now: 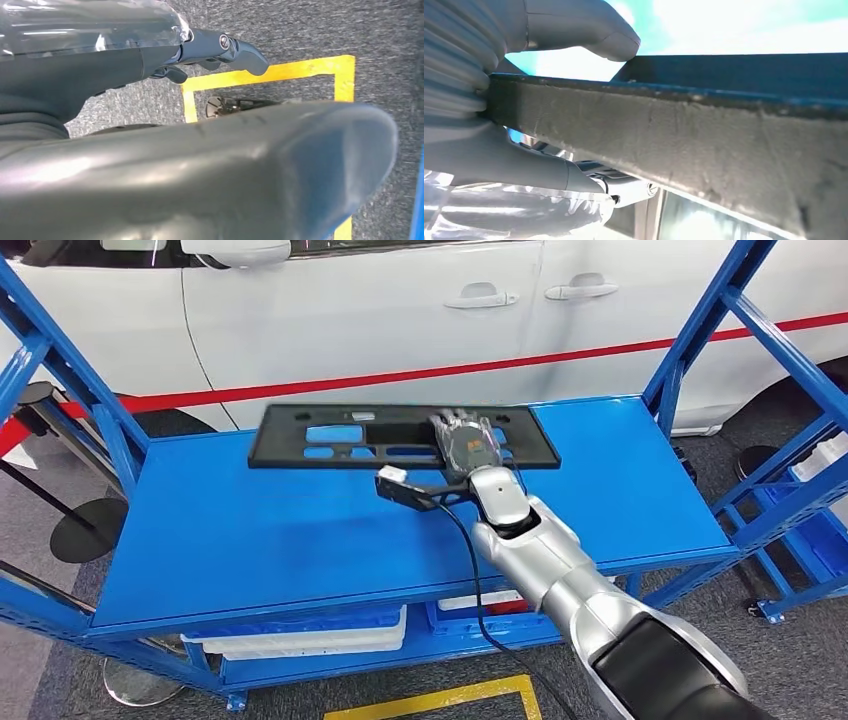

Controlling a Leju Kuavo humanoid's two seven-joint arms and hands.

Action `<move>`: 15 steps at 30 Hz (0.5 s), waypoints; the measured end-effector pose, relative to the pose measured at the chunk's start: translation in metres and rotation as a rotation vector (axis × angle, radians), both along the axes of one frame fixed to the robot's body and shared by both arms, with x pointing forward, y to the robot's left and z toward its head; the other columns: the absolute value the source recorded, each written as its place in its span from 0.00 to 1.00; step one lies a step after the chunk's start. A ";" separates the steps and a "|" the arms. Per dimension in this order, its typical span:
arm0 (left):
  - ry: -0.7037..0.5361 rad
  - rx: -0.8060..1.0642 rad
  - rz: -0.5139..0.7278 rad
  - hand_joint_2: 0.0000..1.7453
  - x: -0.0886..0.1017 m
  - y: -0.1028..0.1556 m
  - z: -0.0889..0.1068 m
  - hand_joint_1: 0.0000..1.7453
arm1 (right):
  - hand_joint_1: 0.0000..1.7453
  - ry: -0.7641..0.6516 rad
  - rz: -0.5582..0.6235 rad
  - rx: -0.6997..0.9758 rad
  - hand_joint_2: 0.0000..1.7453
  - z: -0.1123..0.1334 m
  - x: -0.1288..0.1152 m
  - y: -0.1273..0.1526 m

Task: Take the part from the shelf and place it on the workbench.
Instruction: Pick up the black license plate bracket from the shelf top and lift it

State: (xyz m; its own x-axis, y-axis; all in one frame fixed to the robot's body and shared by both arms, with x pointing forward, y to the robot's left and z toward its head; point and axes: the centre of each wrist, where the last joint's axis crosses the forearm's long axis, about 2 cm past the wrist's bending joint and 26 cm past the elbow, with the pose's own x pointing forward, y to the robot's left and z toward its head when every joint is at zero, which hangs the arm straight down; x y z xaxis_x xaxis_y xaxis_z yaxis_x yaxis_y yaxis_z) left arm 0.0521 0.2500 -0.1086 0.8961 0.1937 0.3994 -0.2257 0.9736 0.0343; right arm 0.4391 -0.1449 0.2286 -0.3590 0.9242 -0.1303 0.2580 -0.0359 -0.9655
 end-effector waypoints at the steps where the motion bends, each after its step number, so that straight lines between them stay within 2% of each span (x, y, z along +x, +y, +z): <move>1: -0.002 0.000 0.001 0.00 0.000 -0.001 0.000 0.00 | 1.00 -0.038 0.006 0.018 1.00 0.013 0.002 0.002; 8: -0.004 0.005 0.003 0.00 0.000 -0.001 0.000 0.00 | 1.00 -0.228 0.038 0.116 1.00 0.069 0.001 0.010; 12: -0.001 0.025 -0.005 1.00 -0.001 -0.001 0.000 0.00 | 1.00 -0.315 0.066 0.171 1.00 0.084 -0.006 0.011; 15: 0.004 0.043 -0.016 1.00 -0.001 -0.001 0.000 0.00 | 1.00 -0.398 0.109 0.244 1.00 0.098 -0.011 0.009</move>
State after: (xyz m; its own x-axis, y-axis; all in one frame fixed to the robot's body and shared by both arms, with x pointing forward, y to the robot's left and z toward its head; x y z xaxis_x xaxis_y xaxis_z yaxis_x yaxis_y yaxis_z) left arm 0.0515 0.2488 -0.1085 0.9006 0.1619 0.4033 -0.2098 0.9747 0.0773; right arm 0.4278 -0.1354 0.3261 -0.4221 0.9045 -0.0610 0.5986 0.2275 -0.7681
